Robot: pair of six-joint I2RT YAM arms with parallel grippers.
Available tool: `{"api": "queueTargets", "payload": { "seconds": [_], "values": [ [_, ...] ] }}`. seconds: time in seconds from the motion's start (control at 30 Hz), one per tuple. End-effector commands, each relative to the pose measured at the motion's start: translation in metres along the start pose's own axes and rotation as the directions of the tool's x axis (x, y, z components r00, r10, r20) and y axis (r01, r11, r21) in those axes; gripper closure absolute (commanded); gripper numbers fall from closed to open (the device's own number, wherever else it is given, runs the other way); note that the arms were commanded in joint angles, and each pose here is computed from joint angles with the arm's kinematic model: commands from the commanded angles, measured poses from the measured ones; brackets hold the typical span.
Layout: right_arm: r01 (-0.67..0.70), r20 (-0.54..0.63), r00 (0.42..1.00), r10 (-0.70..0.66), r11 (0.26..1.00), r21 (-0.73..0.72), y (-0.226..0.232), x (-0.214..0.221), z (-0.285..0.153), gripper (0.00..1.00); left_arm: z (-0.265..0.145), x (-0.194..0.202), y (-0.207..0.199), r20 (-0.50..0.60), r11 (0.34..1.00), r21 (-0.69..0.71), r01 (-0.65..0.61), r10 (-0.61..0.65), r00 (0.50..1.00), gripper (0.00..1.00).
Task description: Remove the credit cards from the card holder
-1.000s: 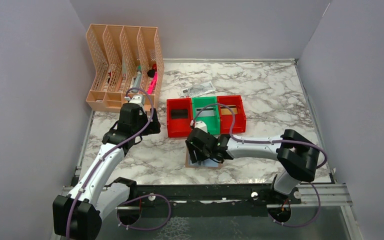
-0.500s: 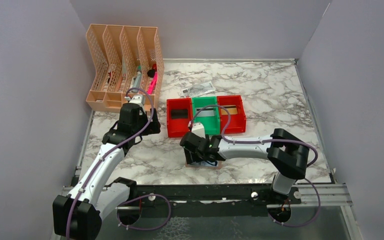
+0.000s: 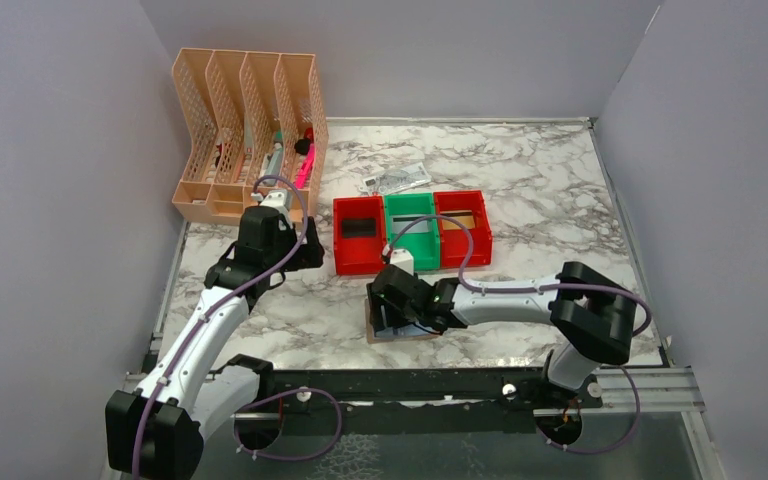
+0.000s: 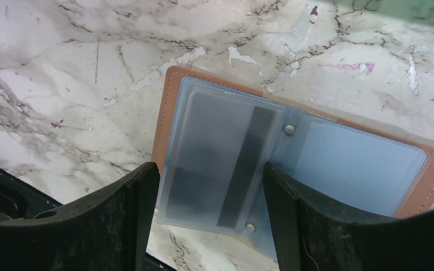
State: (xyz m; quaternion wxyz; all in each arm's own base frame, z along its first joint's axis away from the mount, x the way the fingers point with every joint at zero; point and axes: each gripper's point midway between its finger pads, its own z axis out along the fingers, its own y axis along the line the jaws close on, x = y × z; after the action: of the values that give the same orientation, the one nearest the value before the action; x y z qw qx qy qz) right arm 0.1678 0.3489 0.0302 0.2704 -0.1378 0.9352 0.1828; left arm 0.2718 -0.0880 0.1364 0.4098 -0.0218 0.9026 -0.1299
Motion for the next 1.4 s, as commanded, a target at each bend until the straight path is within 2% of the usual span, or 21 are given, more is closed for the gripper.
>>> {"api": "queueTargets", "payload": {
  "seconds": [0.0, 0.13, 0.23, 0.6, 0.83, 1.13, 1.27, 1.37],
  "values": [
    [-0.057, -0.024, 0.998, 0.055, 0.994, -0.089, 0.01, 0.006, -0.001, 0.28, -0.005, -0.002, -0.027, 0.013, 0.988, 0.157, 0.013, -0.015, 1.0, 0.06],
    [-0.087, -0.023, 0.996, 0.085, 0.99, -0.108, 0.005, 0.007, -0.002, 0.28, -0.012, 0.009, -0.059, -0.031, 0.938, 0.339, 0.066, -0.059, 0.998, 0.08],
    [-0.11, -0.031, 0.994, 0.106, 0.986, -0.127, 0.003, 0.008, -0.002, 0.29, -0.015, 0.017, -0.072, -0.077, 0.906, 0.411, 0.105, -0.08, 0.994, 0.1],
    [-0.19, -0.053, 0.981, 0.185, 0.973, -0.132, -0.014, 0.02, 0.0, 0.33, -0.019, 0.051, -0.098, -0.204, 0.85, 0.499, 0.168, -0.073, 0.976, 0.14],
    [-0.251, -0.071, 0.967, 0.243, 0.958, -0.14, -0.023, 0.024, 0.002, 0.35, -0.011, 0.077, -0.115, -0.245, 0.852, 0.487, 0.192, -0.077, 0.966, 0.2],
    [-0.31, -0.084, 0.95, 0.3, 0.939, -0.149, -0.033, 0.029, 0.002, 0.39, 0.004, 0.101, -0.126, -0.291, 0.858, 0.454, 0.24, -0.112, 0.95, 0.34],
    [-0.337, -0.083, 0.941, 0.328, 0.931, -0.142, -0.038, 0.03, 0.002, 0.45, 0.009, 0.107, -0.128, -0.308, 0.854, 0.445, 0.27, -0.137, 0.941, 0.42],
    [-0.345, -0.078, 0.938, 0.338, 0.932, -0.111, -0.044, 0.03, 0.003, 0.47, 0.013, 0.113, -0.127, -0.325, 0.862, 0.421, 0.282, -0.147, 0.934, 0.56]
  ]
}}
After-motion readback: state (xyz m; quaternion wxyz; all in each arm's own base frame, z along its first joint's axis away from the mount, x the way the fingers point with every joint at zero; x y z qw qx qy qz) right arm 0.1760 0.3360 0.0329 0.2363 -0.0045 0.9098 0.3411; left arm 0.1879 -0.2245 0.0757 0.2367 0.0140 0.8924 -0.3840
